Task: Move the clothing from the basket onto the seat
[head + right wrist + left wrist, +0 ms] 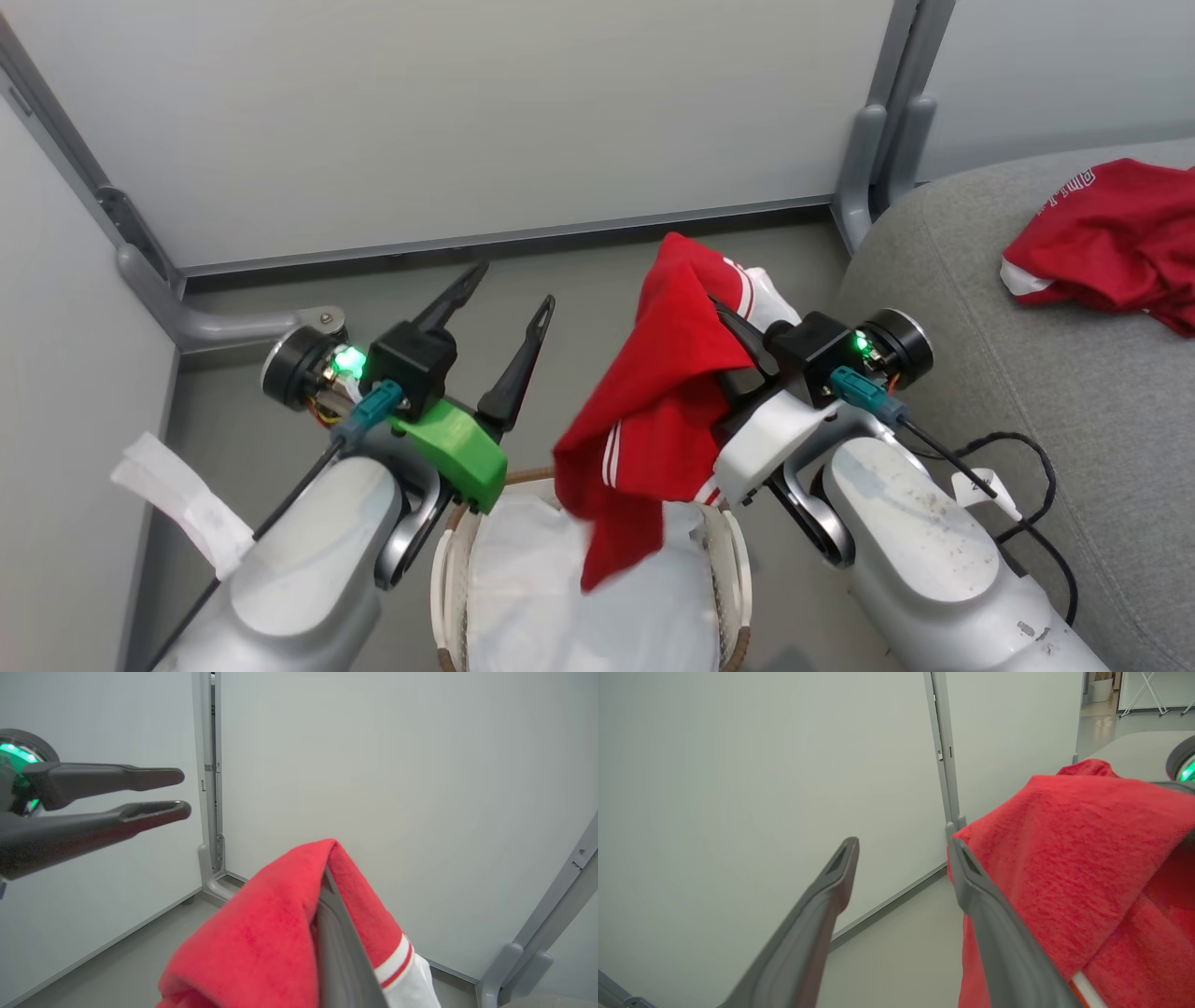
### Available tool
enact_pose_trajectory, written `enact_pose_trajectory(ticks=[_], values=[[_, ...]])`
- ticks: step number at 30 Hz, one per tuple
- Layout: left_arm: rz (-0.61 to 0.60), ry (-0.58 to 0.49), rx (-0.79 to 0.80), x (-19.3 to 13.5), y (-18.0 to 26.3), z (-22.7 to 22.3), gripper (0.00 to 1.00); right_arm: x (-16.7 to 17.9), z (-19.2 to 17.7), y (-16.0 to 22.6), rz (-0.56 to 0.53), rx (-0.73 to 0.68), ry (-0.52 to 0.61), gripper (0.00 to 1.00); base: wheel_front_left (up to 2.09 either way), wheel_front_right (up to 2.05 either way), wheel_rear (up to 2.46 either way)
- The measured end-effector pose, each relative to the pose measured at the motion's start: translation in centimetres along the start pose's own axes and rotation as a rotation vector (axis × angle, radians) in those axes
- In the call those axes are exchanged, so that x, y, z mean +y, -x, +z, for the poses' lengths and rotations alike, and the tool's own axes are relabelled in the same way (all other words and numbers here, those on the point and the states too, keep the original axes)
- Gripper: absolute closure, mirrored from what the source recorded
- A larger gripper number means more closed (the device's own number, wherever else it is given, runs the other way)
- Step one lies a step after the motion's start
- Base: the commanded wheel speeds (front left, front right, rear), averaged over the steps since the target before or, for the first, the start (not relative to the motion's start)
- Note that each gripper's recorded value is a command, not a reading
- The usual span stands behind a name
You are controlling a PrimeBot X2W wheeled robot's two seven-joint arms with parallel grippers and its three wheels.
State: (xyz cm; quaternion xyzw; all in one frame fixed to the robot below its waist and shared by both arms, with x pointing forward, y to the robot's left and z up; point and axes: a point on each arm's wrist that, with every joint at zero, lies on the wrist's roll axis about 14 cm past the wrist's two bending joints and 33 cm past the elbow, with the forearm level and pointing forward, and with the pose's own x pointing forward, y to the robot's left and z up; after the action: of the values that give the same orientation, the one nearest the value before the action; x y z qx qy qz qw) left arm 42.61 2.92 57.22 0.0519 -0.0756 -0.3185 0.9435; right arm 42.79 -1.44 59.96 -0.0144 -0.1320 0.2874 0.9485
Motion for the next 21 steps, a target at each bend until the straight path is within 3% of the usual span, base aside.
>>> enact_pose_trajectory(ticks=[11, 21], values=[[0.008, 0.135, 0.098, -2.8, 2.4, -5.1, 0.0, -2.5, -0.8, 1.1, -0.068, 0.017, 0.019, 1.0, 0.0, 0.0, 0.0], [-0.046, 0.26, 0.098, -6.9, 2.5, -5.9, 0.0, -6.4, -0.6, 3.2, -0.181, 0.012, 0.048, 1.0, 0.0, 0.0, 0.0]])
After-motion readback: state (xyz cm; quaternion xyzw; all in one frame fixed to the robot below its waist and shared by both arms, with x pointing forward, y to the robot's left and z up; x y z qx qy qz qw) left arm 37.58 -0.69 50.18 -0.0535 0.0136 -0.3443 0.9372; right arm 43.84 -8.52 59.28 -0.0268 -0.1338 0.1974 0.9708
